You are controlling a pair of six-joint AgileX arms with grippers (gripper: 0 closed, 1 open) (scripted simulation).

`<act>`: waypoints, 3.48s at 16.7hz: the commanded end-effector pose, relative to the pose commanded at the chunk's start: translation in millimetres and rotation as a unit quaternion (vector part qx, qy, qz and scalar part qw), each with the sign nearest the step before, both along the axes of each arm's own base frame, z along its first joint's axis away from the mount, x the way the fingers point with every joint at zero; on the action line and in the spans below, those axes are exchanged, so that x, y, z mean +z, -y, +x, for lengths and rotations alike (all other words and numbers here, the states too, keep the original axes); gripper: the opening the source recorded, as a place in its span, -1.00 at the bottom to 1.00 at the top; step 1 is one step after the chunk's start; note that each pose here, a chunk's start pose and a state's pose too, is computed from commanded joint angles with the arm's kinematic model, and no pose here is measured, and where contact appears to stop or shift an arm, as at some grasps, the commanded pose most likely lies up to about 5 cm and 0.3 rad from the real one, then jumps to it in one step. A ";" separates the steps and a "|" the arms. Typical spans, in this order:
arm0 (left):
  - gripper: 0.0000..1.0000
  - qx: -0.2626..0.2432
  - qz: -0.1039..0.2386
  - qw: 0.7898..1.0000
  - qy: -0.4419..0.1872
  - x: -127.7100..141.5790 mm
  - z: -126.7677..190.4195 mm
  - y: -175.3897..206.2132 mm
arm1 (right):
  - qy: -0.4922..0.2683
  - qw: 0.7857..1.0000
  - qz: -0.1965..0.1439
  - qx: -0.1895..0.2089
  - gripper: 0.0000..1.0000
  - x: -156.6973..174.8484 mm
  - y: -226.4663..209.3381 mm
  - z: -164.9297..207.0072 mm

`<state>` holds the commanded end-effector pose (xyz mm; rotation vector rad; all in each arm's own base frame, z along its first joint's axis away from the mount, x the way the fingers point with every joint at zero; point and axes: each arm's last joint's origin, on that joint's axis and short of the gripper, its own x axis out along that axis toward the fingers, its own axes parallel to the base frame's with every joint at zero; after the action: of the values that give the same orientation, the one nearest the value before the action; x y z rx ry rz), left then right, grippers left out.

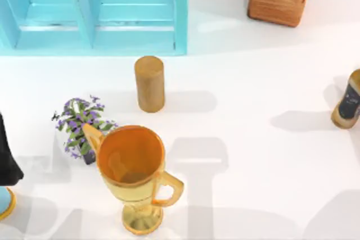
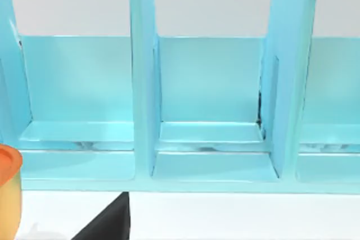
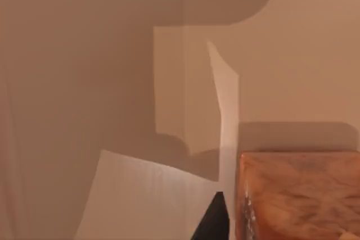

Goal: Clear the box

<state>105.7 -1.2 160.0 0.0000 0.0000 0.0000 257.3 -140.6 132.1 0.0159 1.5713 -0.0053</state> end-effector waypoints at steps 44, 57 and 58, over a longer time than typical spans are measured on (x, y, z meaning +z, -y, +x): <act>1.00 0.000 0.000 1.000 0.000 0.0 0.0 0.0 | 0.054 0.996 0.020 -0.066 -1.00 126.9 -50.5 120.7; 1.00 0.000 0.000 1.000 0.000 0.0 0.0 0.0 | 0.001 1.000 -0.003 -0.003 -1.00 40.5 -321.2 191.5; 1.00 0.000 0.000 1.000 0.000 0.0 0.0 0.0 | 0.001 1.000 -0.003 -0.003 -1.00 40.5 -321.2 191.5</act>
<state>105.7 -1.2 160.0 0.0000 0.0000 0.0000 448.8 180.6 172.6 0.0159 1.5690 -0.0155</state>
